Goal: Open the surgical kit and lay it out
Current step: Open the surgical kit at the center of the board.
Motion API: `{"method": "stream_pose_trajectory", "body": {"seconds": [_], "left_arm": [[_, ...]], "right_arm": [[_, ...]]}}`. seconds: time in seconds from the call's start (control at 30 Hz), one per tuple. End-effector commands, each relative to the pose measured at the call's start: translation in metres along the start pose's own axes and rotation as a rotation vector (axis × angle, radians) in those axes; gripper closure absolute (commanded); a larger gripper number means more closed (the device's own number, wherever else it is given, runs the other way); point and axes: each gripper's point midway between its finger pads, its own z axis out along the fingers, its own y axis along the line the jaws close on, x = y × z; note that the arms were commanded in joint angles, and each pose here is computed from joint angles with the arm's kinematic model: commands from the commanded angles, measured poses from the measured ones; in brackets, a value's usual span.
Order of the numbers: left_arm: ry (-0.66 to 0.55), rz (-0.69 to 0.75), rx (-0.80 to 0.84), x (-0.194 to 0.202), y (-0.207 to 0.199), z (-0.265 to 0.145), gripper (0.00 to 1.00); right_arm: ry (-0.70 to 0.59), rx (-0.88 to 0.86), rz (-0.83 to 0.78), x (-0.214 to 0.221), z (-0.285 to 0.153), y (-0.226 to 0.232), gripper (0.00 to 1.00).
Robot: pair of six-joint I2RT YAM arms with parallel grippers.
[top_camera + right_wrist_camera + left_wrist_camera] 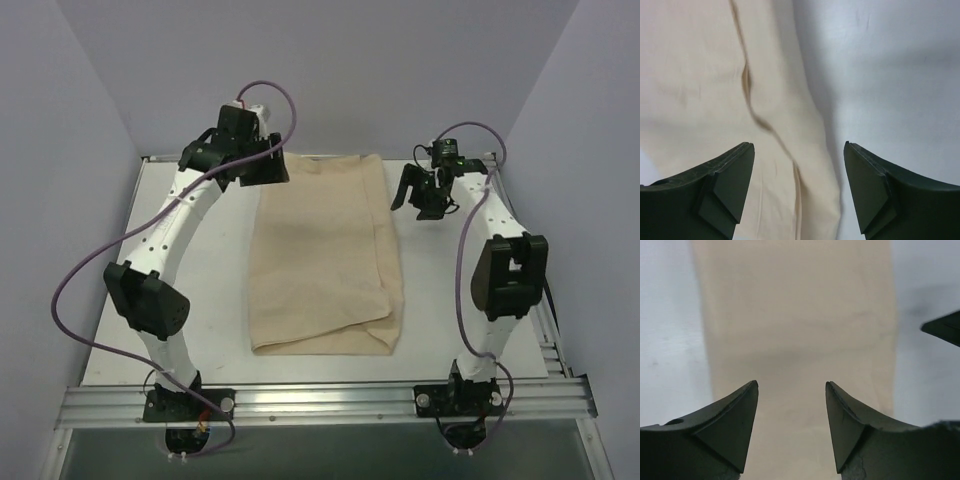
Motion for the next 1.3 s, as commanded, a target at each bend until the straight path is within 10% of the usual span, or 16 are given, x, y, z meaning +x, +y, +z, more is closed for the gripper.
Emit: {"method": "stream_pose_trajectory", "body": {"seconds": [0.0, 0.43, 1.03, 1.27], "left_arm": [[0.082, 0.066, 0.224, 0.047, -0.067, -0.011, 0.35], [0.132, 0.083, 0.485, 0.145, -0.134, -0.071, 0.25], [0.171, 0.297, 0.561, 0.183, -0.175, -0.088, 0.24], [0.17, 0.391, 0.534, 0.194, -0.184, -0.084, 0.24]], "right_arm": [[0.043, -0.191, -0.021, 0.058, -0.063, 0.025, 0.27], [0.25, -0.396, 0.012, 0.209, -0.096, 0.023, 0.31], [0.342, -0.348, -0.005, 0.225, -0.054, 0.011, 0.4], [0.356, -0.427, 0.002, 0.223, -0.065, 0.033, 0.75]]}}
